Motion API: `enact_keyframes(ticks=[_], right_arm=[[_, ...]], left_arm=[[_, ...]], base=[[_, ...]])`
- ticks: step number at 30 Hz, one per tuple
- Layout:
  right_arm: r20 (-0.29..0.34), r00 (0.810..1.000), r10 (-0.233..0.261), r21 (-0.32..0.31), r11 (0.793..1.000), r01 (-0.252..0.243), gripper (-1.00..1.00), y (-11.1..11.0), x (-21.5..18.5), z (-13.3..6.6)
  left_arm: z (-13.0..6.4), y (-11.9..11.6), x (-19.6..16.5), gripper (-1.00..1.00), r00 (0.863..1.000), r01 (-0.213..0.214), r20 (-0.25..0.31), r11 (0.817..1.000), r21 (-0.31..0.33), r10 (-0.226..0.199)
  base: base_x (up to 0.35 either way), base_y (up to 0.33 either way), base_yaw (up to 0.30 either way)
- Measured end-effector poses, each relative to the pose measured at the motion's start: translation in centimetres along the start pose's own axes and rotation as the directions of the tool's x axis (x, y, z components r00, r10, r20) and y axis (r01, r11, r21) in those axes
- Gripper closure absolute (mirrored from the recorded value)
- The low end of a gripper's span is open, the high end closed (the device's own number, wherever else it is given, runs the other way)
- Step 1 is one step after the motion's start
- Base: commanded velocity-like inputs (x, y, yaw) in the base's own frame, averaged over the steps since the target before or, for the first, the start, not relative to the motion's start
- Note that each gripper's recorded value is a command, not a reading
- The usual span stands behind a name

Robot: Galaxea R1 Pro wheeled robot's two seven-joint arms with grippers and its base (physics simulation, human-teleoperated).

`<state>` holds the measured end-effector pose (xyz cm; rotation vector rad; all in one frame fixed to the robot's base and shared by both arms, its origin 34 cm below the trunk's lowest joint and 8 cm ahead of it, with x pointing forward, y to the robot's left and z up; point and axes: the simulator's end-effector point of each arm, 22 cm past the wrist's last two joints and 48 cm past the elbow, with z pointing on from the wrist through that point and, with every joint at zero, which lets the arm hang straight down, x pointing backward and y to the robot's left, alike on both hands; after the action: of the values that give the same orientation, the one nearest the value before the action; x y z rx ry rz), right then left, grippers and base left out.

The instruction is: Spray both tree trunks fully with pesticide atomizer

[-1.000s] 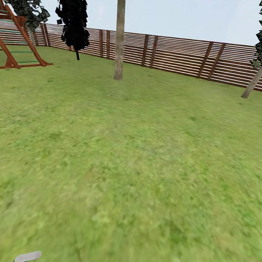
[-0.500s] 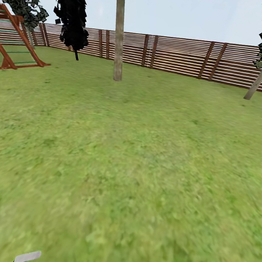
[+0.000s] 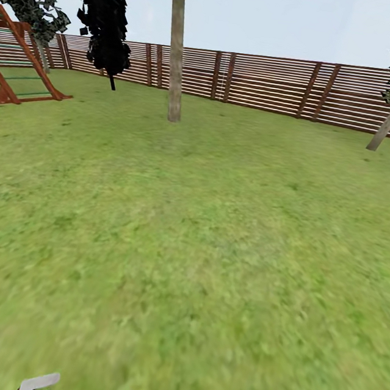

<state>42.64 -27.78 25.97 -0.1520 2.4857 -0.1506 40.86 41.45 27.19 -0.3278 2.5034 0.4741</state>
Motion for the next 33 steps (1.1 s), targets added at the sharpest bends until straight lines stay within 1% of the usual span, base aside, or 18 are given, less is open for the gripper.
enact_keyframes(ticks=[33], right_arm=[[0.0,1.0,0.0,-0.001,1.0,0.0,-1.0,0.05,-0.01,0.0]], left_arm=[[-0.03,-0.12,0.08,1.0,1.0,0.0,-0.001,1.0,0.004,0.0]], base=[[0.34,0.0,0.0]])
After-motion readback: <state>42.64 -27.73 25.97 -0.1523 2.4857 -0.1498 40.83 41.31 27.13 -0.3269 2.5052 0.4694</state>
